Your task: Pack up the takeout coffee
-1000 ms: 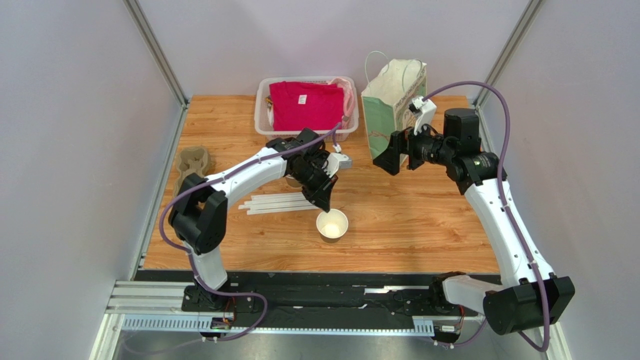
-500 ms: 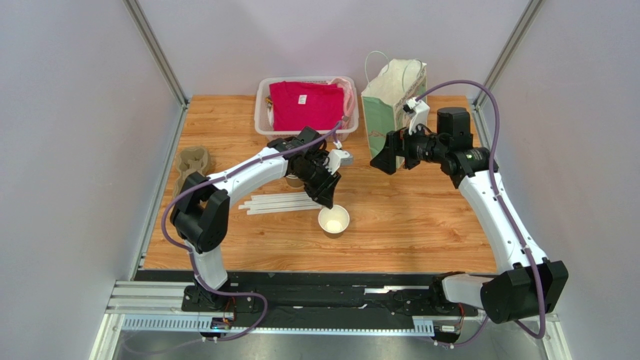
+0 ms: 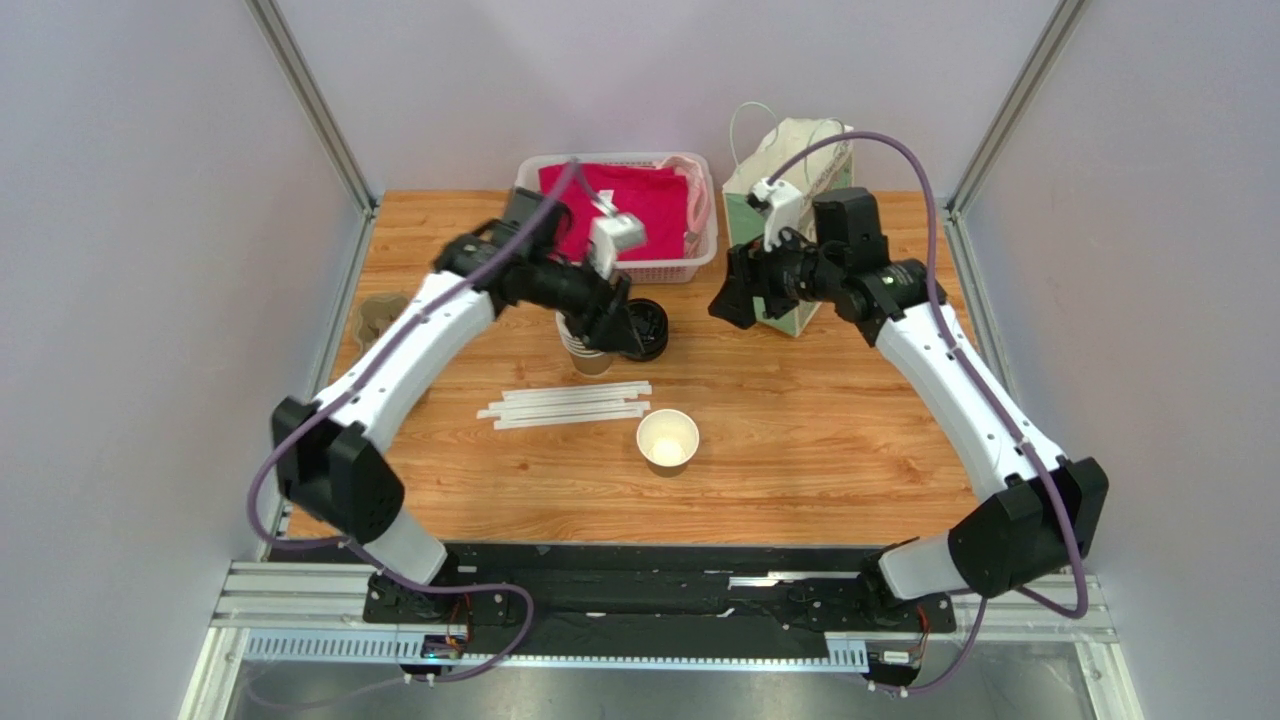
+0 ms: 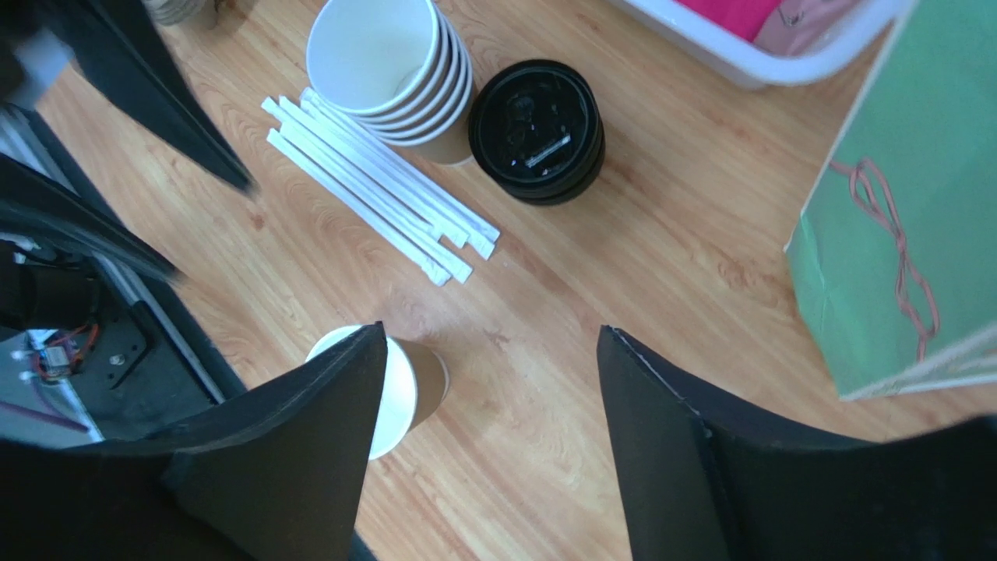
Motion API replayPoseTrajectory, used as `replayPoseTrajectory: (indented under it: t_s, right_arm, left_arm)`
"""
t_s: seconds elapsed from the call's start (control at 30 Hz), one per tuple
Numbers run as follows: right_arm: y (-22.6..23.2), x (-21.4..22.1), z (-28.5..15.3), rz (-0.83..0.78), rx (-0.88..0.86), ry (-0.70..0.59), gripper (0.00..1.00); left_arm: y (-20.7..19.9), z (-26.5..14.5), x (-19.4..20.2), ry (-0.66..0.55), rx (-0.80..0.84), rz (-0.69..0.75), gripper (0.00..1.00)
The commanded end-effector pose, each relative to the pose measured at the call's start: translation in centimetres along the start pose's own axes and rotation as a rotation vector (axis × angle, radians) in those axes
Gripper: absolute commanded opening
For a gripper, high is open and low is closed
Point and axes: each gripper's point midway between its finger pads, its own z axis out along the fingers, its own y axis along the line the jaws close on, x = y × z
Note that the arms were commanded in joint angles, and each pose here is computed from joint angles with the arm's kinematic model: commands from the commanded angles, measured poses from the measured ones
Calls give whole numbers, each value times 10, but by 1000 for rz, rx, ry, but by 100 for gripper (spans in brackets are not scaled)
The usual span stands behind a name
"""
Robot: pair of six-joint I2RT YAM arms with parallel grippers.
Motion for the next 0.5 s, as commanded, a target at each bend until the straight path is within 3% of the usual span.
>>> replayPoseTrajectory:
  t_s: [0.0, 0.07, 0.17, 0.47]
  right_arm:
    - [-9, -18, 26, -65, 146, 11, 59]
    - [-11, -14, 49, -58, 179, 60, 50]
    - [-19, -8, 81, -47, 221, 128, 46]
    - [-38, 1, 143, 32, 240, 215, 45]
  left_arm:
    - [-15, -86, -50, -242, -37, -8, 57]
    - [-6, -109, -51, -283, -96, -27, 58]
    - [1, -124, -46, -316, -156, -52, 57]
    - [5, -131, -36, -347, -179, -80, 58]
